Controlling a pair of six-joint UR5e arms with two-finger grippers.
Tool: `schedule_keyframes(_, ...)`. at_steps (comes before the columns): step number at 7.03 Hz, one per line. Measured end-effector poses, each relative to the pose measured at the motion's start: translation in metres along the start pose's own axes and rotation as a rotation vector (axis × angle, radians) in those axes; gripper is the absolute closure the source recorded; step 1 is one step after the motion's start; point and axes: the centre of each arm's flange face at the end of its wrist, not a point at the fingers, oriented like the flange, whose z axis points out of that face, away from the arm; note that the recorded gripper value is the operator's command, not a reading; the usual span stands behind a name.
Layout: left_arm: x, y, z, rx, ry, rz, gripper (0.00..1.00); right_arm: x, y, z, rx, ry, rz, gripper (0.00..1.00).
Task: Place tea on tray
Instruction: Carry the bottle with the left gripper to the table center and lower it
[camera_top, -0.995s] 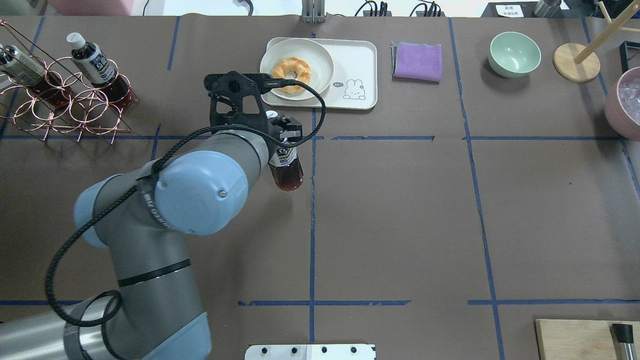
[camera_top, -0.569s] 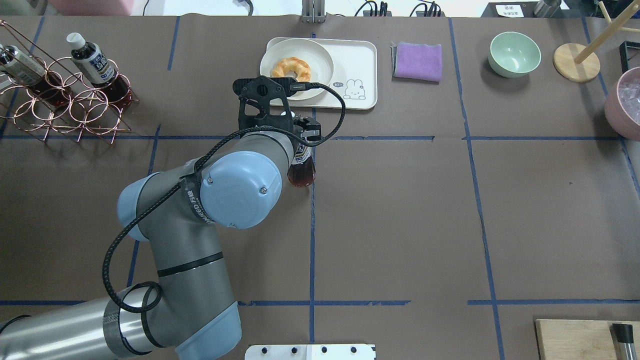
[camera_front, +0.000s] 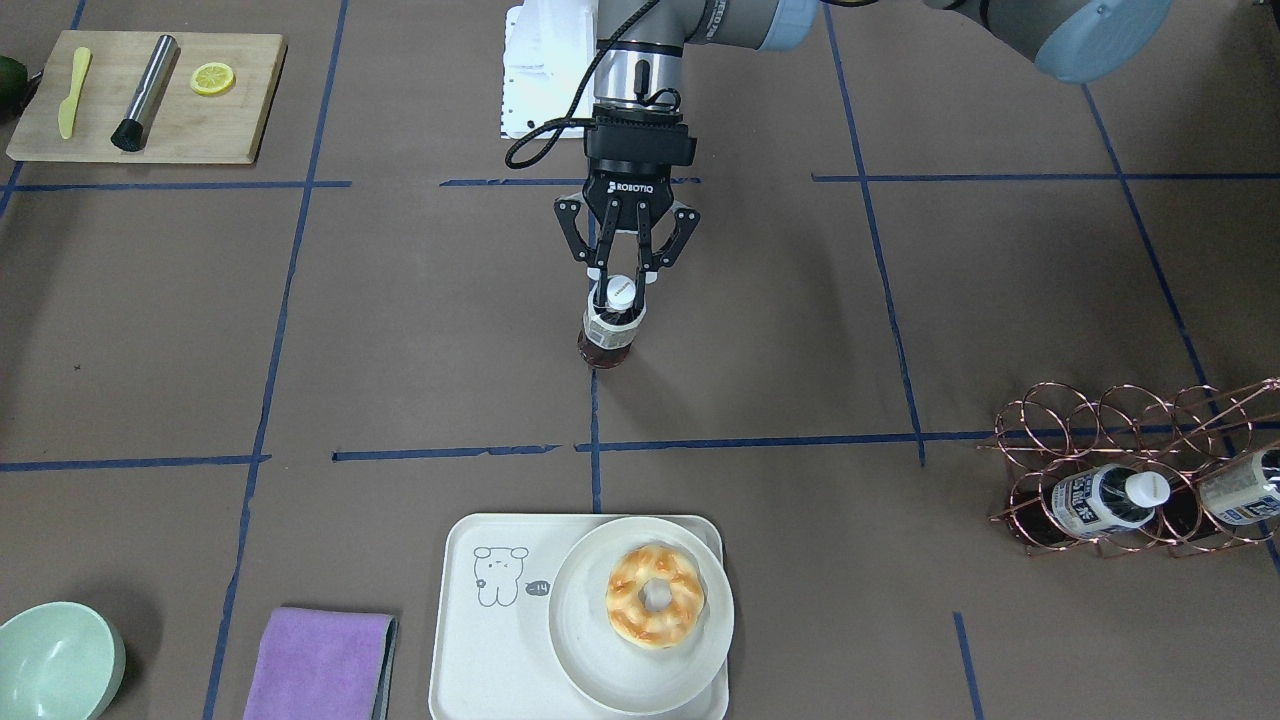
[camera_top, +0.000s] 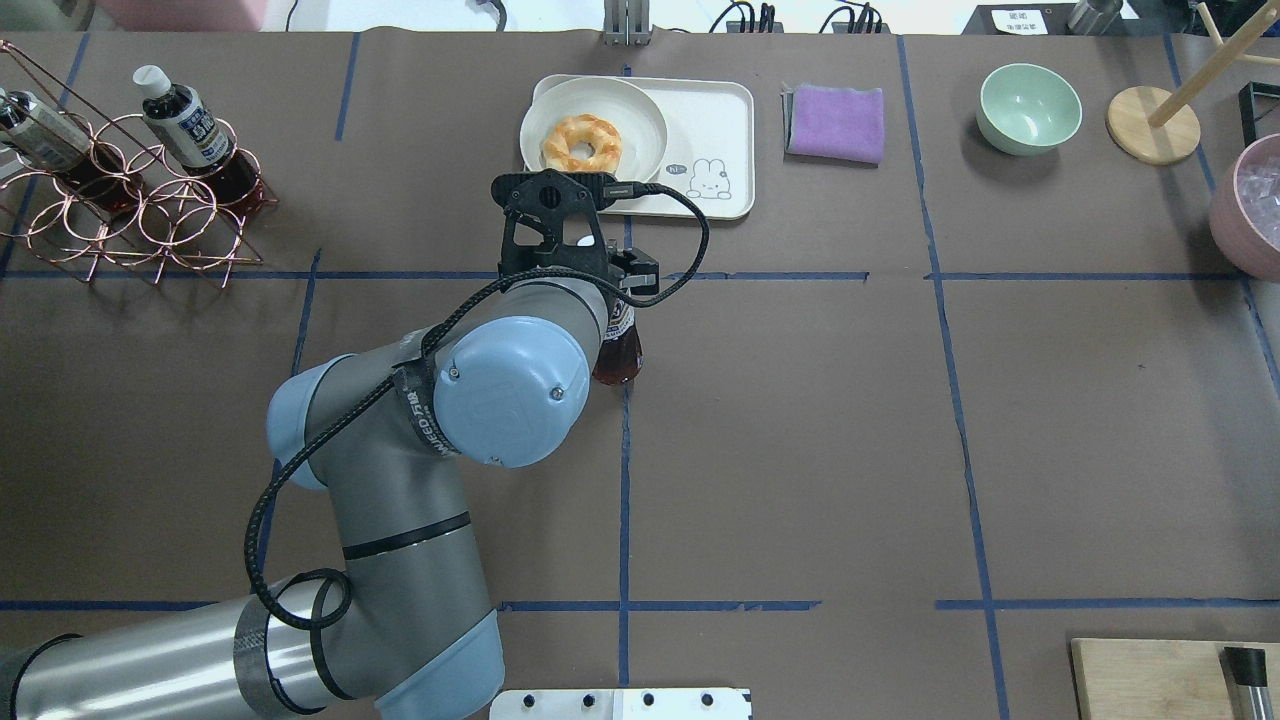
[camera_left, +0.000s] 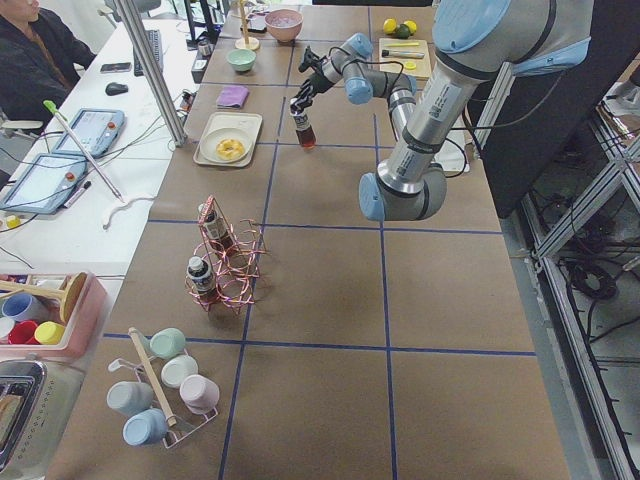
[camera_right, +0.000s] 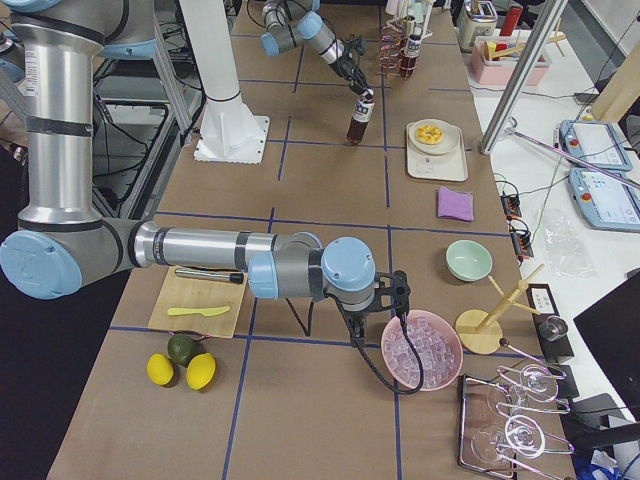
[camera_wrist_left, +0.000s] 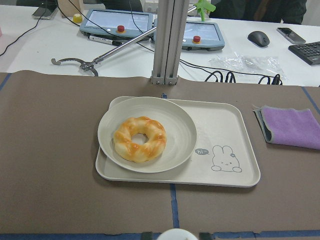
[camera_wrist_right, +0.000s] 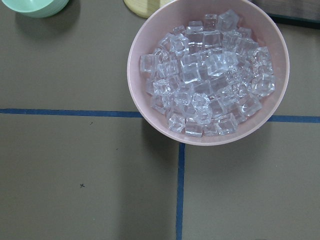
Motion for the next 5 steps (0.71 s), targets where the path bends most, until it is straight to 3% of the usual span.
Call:
schedule_keyframes(2, 0.0029, 0.0056, -0.0011, -0.007, 0.004, 0.003, 0.81, 0.0002, 0.0000, 0.0000, 0.000, 0.000, 0.001, 0.00)
schedule_keyframes(3, 0.0045, 0.0087, -0.0020, -0.011, 0.007, 0.004, 0.67, 0.0005, 0.0002, 0.0002, -0.001, 0.000, 0.002, 0.00)
schedule_keyframes(4, 0.0057, 0.0113, -0.0026, -0.014, 0.010, 0.005, 0.45, 0.0010, 0.0005, 0.0006, -0.002, 0.000, 0.003, 0.00)
schedule_keyframes(5, 0.0064, 0.0126, -0.0031, -0.016, 0.011, 0.005, 0.37, 0.0012, 0.0005, 0.0008, -0.002, 0.000, 0.003, 0.00)
